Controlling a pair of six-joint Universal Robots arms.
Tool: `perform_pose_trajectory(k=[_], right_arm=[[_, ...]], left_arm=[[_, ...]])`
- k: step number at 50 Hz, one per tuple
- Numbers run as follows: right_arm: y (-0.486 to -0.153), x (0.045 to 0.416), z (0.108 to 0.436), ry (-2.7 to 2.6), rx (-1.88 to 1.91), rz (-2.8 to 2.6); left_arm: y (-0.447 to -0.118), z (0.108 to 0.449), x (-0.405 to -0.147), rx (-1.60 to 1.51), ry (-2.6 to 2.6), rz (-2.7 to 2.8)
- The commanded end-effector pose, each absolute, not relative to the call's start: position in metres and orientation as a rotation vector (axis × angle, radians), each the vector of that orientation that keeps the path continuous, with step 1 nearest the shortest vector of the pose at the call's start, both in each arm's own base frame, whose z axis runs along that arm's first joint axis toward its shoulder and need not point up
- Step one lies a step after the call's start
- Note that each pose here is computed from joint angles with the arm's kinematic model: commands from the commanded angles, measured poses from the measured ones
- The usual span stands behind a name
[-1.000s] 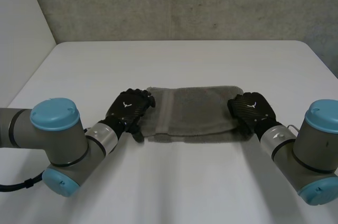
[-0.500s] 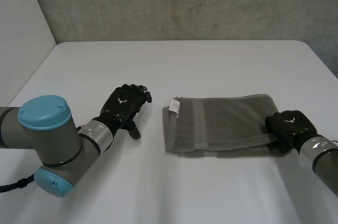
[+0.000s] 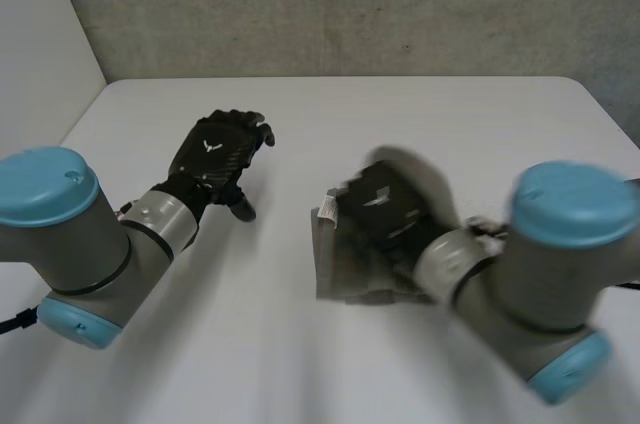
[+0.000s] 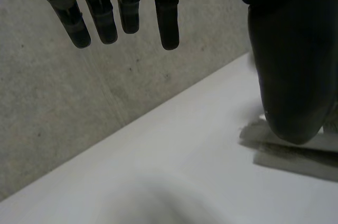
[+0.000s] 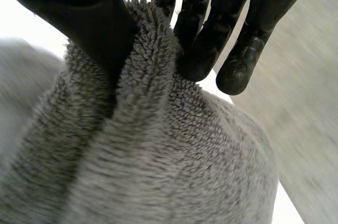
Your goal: Fold the towel.
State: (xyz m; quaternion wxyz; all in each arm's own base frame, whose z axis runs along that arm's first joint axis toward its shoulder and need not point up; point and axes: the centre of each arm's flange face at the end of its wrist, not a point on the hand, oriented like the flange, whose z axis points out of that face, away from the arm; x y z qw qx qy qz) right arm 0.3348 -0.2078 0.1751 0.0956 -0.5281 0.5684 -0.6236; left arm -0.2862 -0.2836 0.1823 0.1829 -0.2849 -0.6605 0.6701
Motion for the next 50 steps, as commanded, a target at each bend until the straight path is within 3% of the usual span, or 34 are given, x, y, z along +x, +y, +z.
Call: perform_pose_trajectory(k=[1, 9, 14, 21, 27, 31, 41, 50], right_arm=[[-0.166, 0.374, 0.141, 1.584, -1.667, -1.702], [-0.177, 0.366, 0.141, 1.735, -1.609, -1.754], [-0.180, 0.356, 0.159, 1.790, -1.496, -1.798], [-0.211, 0.313, 0.185, 1.950, -1.243, -1.861], [-0.239, 0.281, 0.186, 2.106, -1.137, -1.857], [-0.257, 0.263, 0.179, 2.233, -1.010, -1.743], [-0.266, 0.269, 0.148, 2.238, -0.783, -1.495], [-0.269, 0.269, 0.136, 2.259, -0.768, -1.443]], left_arm=[[-0.282, 0.192, -0.288, -0.795, -1.832, 1.910], [-0.283, 0.192, -0.293, -0.796, -1.819, 1.908], [-0.286, 0.195, -0.298, -0.769, -1.800, 1.900], [-0.281, 0.201, -0.311, -0.659, -1.758, 1.811], [-0.260, 0.190, -0.330, -0.635, -1.757, 1.681], [-0.245, 0.172, -0.338, -0.669, -1.806, 1.589], [-0.230, 0.122, -0.336, -0.701, -2.067, 1.362], [-0.230, 0.114, -0.334, -0.688, -2.133, 1.339]])
